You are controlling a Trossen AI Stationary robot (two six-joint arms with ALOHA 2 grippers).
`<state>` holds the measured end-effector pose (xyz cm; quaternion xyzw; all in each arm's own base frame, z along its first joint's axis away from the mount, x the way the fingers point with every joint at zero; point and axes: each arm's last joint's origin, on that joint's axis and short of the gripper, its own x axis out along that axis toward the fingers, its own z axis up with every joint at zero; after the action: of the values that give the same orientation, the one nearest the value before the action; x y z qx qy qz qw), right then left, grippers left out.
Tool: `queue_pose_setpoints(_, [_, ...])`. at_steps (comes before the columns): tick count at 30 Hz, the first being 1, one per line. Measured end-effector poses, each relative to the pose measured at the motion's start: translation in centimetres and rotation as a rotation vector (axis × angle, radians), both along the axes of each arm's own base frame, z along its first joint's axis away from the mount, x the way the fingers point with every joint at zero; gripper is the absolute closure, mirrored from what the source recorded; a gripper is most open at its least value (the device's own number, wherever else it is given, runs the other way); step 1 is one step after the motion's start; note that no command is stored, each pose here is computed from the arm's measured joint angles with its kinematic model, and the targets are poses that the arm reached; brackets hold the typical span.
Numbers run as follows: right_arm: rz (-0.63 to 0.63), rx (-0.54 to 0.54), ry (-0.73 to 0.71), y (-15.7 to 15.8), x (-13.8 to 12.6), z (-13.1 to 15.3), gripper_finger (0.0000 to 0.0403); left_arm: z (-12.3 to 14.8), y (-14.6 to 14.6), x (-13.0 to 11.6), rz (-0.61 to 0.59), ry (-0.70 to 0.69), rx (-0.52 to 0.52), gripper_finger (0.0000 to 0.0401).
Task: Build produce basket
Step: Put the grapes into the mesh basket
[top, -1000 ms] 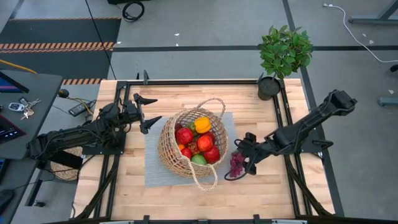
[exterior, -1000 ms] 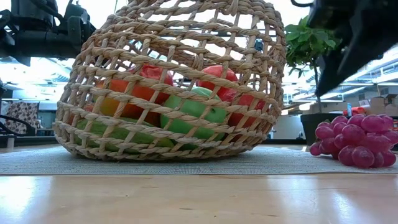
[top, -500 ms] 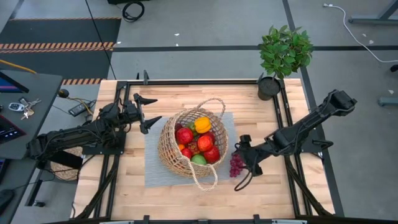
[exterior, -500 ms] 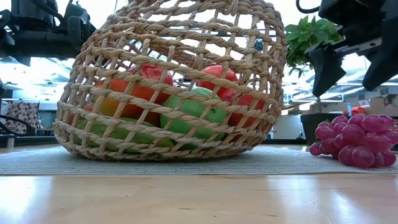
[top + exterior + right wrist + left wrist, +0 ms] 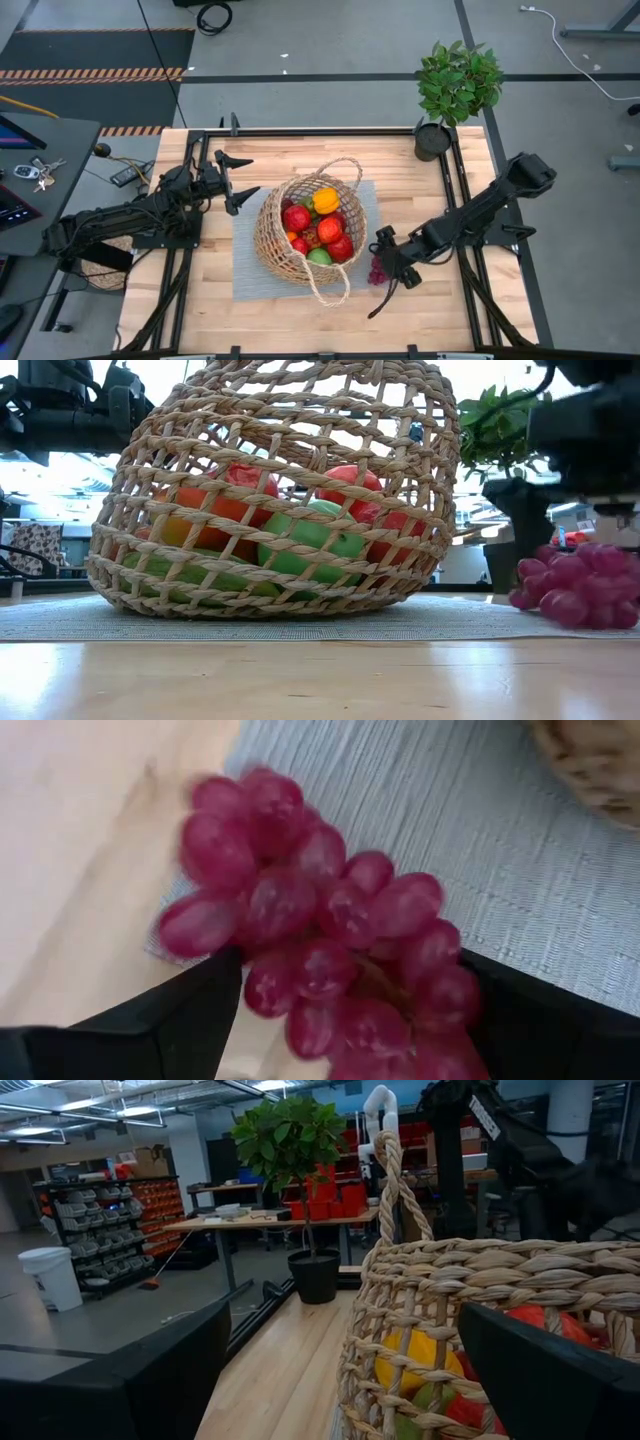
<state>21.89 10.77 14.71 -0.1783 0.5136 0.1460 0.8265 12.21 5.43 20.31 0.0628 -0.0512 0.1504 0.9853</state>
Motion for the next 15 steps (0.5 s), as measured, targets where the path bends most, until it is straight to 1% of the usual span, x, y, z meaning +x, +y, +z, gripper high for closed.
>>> queue_pose_setpoints(3, [0.013,-0.036,0.014,0.1,0.4,-1.0,0.0053,0.0,0.0,0.0,0.0,0.0,0.0,0.0003])
queue_pose_setpoints(7, [-0.003,-0.049,0.022,-0.1,0.9,-1.7,0.0053,0.0,0.0,0.0,0.0,0.0,0.0,0.0003])
queue_pose_setpoints(15, [-0.033,-0.029,-0.009,-0.4,1.3,-1.5,0.0054,0.0,0.0,0.0,0.0,0.0,0.0,0.0003])
